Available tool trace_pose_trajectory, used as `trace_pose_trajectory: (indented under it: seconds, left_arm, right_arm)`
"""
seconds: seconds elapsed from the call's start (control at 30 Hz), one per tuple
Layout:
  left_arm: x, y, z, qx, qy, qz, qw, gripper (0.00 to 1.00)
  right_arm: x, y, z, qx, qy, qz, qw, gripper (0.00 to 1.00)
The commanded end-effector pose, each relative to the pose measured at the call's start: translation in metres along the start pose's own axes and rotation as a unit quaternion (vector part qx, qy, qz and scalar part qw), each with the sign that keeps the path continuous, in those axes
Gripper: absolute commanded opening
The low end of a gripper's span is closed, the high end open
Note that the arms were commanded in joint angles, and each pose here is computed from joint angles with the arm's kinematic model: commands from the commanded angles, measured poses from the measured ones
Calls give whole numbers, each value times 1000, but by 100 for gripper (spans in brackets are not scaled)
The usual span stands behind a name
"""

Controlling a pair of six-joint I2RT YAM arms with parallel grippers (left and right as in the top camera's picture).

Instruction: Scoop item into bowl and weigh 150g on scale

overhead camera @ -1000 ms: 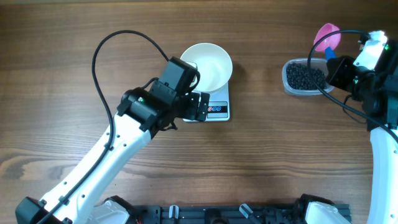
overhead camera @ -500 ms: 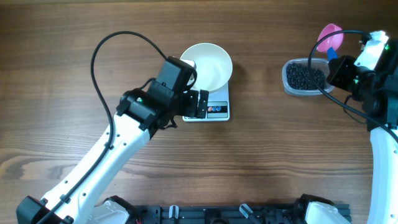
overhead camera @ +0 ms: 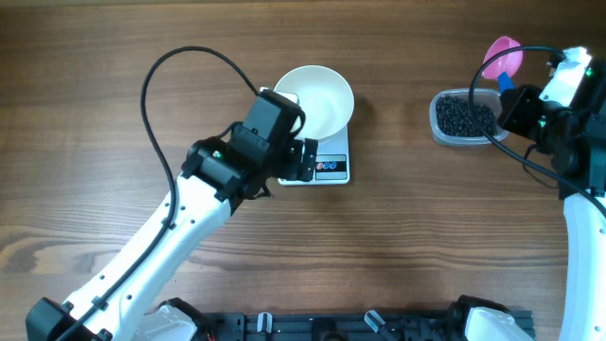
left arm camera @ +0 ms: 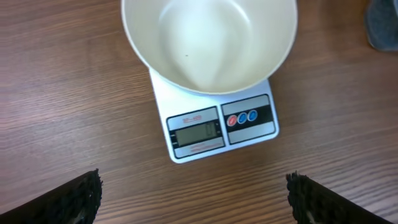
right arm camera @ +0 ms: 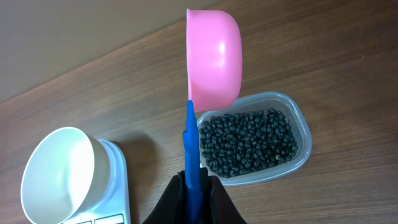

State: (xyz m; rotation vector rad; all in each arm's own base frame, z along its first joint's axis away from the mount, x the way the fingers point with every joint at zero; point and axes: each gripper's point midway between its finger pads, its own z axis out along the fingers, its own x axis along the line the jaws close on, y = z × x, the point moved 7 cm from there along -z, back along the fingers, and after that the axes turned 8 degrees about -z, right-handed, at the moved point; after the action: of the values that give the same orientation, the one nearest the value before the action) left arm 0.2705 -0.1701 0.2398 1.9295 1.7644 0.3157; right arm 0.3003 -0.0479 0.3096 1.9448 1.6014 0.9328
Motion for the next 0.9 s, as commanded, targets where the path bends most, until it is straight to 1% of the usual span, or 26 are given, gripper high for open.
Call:
trace_pose_trajectory:
  seconds: [0.0,0.67,0.87]
  left_arm:
    - [4,-2,-3,3,-1,-8,1000,100]
    - [-1,-4,-3,4,-5,-2,1000,100]
    - [-1,-4,-3,4,-5,-2,1000,100]
  right_arm:
    - [-2,0,1,2,-10,-7,1000,4]
    - [-2,-1,1,7,-11,-6,1000,5]
    - [-12,-4,0,14,-59,-15,998,4]
